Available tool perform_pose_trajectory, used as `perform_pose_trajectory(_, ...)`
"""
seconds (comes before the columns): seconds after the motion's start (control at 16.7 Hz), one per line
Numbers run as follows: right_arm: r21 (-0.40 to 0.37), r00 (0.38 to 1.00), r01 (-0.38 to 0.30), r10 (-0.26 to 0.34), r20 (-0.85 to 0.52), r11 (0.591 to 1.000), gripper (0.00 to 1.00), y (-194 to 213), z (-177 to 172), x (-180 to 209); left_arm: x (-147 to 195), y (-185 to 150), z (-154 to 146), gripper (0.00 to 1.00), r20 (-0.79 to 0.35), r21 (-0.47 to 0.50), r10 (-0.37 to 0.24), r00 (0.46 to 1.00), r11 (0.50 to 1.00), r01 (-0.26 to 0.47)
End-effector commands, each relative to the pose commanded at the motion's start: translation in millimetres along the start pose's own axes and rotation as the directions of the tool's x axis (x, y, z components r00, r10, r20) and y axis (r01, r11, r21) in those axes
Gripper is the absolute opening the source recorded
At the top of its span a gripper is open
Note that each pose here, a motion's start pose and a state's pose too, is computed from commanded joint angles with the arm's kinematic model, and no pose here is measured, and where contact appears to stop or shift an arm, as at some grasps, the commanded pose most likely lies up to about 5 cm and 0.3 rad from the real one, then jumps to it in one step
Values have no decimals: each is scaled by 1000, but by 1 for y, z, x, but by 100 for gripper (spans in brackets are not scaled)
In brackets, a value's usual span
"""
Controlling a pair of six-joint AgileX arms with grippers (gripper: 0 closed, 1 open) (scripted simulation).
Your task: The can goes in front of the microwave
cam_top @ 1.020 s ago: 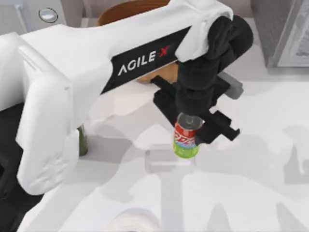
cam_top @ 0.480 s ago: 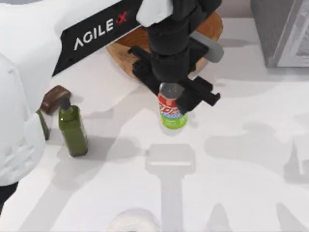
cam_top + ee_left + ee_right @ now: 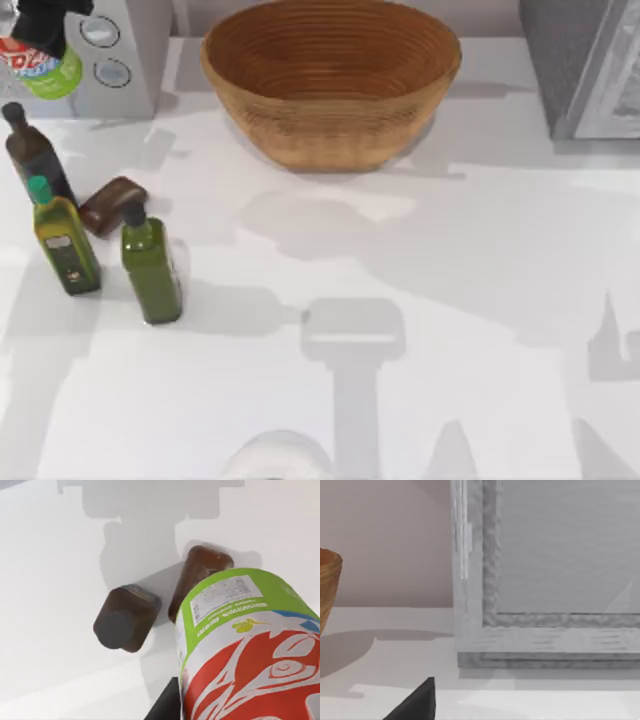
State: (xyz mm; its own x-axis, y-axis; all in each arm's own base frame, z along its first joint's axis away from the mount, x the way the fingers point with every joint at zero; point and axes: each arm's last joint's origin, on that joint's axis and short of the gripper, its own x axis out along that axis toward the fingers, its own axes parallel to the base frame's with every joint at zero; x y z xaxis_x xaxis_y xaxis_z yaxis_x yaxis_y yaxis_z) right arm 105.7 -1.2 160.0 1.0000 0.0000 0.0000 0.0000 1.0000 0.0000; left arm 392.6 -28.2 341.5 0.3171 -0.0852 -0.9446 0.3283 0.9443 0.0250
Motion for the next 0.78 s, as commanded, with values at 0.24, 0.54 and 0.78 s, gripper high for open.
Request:
perform_pose_trajectory(0.24,0,1000,0,0,0,1000,100,0,0,0,32,90,-34,0,-120,-209,63,991,974,-87)
perform_pose_trajectory(0.54,0,1000,0,0,0,1000,100,0,0,0,119,120,-56,0,-316,-302,-21,948,950,-80)
perform_pose_trajectory(0.78,0,1000,0,0,0,1000,100,0,0,0,123,118,-56,0,-325,-300,-25,945,951,-78)
